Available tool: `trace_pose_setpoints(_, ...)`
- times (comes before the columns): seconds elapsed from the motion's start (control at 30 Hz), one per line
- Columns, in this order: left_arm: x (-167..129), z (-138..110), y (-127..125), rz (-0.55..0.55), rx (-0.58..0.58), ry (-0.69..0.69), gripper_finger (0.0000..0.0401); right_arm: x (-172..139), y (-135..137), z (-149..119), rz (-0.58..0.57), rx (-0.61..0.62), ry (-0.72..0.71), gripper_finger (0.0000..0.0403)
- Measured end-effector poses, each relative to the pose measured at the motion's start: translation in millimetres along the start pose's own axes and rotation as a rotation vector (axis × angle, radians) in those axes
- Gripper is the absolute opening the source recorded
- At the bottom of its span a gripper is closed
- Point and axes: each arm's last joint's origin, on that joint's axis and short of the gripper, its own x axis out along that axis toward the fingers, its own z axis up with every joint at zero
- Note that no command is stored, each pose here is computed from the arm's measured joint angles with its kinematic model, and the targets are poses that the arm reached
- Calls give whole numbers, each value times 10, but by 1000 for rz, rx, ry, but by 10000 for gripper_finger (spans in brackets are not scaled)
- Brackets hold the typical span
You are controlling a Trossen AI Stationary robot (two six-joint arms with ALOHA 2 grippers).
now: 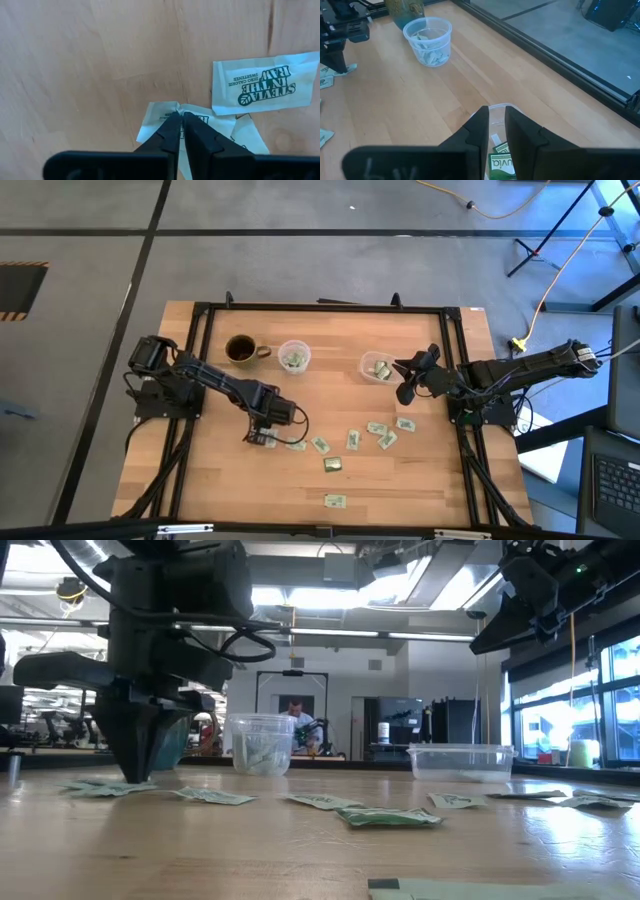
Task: Pick and place items into bin
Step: Put the white stevia packet into the left transparent bin
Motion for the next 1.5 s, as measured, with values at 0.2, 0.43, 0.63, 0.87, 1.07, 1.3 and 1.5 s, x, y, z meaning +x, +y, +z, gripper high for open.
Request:
trace_pose_setpoints(0.2, -100, 25, 5, 8, 9, -15, 3, -1, 0, 0, 0, 0, 0, 67)
trace_pose_setpoints(0.43, -339, 41, 25, 49, 22, -86, 2, 0, 0, -1, 0, 0, 1, 67)
trace_pose_setpoints(0.63, -616, 63, 94, 123, -9, -196, 3, 0, 0, 0, 0, 0, 0, 67)
trace_pose_setpoints(0.87, -873, 135, 350, 380, -168, -320, 3, 0, -1, 1, 0, 0, 0, 67)
trace_pose_setpoints(1.07, -946, 194, 663, 481, -272, -405, 3, 0, 0, 1, 0, -1, 0, 67)
trace_pose_setpoints(1.3, -955, 155, 1015, 517, -374, -423, 3, 0, -1, 0, 0, -3, 0, 67)
trace_pose_setpoints(1.5, -853, 107, 1241, 510, -445, -379, 3, -1, -1, 0, 0, -4, 1, 67)
